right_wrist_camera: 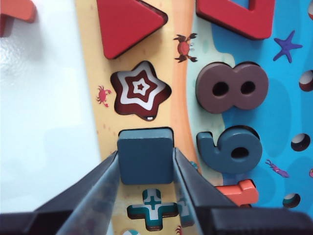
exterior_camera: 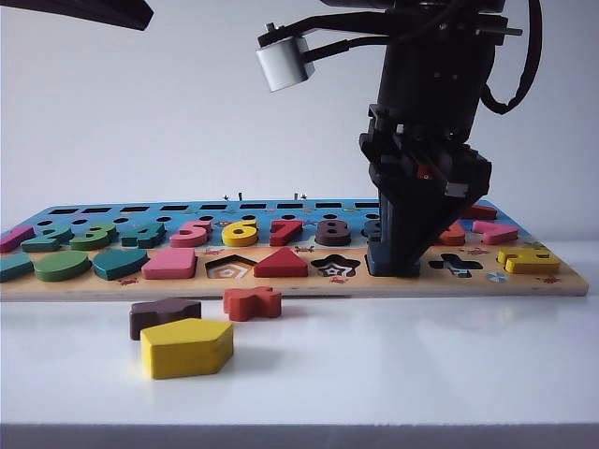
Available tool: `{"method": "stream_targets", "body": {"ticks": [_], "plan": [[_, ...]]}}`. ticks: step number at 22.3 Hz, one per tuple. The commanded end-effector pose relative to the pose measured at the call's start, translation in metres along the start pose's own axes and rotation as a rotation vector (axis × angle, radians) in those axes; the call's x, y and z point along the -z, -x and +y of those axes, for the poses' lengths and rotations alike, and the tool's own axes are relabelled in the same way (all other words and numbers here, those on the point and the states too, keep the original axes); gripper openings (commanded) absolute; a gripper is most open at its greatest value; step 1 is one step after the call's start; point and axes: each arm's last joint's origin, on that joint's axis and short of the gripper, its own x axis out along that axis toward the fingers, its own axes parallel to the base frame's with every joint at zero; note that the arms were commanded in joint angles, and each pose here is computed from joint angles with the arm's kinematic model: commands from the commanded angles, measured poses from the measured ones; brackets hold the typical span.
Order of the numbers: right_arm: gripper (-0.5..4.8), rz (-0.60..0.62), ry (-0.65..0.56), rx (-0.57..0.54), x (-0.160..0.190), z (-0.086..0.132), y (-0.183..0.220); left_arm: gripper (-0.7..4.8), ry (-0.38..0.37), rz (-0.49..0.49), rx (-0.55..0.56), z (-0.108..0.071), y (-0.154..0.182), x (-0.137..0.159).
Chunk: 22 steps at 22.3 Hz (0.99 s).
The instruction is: Insert the cube into the slot.
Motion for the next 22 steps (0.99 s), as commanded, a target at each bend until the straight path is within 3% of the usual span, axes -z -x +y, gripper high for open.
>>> {"method": "stream_targets", "body": {"ticks": [1, 11, 13, 22], "plan": [[-0.05, -0.008, -0.005, 0.0, -0.001, -0.001, 0.002, 0.17, -0.008, -0.017, -0.001, 0.0, 0.0, -0.002], [0.65, -0.012, -0.053, 0.002, -0.001, -0.001, 0.003, 0.17, -0.008, -0.017, -0.001, 0.0, 0.0, -0.002], [1.03, -0.025, -0.056, 0.002, 0.0, -0.001, 0.006, 0.17, -0.008, -0.016, -0.001, 0.0, 0.0, -0.002], [1.51, -0.059, -0.069, 0.009, 0.001, -0.002, 0.016, 0.17, -0.008, -0.016, -0.001, 0.0, 0.0, -0.002]]}}
